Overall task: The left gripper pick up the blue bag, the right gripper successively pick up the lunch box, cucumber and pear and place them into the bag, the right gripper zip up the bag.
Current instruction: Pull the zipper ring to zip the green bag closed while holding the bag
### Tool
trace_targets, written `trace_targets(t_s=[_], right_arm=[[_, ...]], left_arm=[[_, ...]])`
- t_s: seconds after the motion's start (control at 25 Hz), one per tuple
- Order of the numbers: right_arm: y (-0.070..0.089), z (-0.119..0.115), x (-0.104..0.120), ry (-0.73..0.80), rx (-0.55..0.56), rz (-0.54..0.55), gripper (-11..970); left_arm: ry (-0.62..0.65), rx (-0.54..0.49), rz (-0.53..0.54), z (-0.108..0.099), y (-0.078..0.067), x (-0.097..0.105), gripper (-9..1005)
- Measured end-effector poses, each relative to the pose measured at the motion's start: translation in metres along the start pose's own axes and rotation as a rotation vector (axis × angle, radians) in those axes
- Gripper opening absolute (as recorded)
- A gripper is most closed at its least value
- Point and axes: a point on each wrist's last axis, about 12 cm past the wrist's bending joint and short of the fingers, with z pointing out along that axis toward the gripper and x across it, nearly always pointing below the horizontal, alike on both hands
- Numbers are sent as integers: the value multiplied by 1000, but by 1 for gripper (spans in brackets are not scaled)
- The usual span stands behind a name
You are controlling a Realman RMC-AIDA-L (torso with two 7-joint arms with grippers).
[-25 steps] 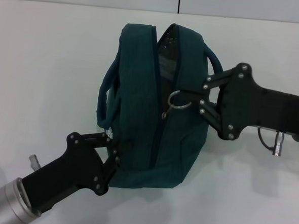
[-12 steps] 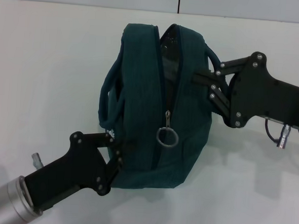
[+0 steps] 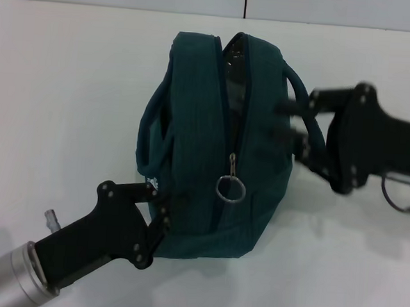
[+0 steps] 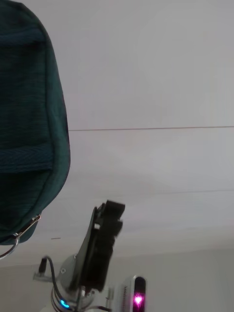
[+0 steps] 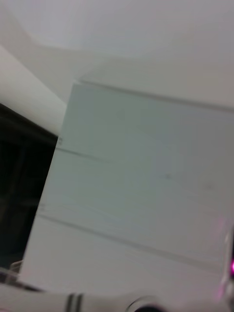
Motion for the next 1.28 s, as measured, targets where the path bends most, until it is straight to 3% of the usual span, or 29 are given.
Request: trace_targets(t_s=[0.24, 0.48, 0.88, 1.28], right_arm=[[14, -12, -1, 187, -191, 231, 262], [30, -20, 11, 297, -195, 316, 451], [25, -28, 15, 328, -112, 301, 452], [19, -8, 21, 352, -134, 272, 453]], left_arm=[[-7, 40, 44, 7, -1, -1, 55], [-9, 84, 51, 13, 0, -1, 56], [-9, 84, 48, 14, -1, -1, 54], [-7, 87, 50, 15, -1, 0, 55]])
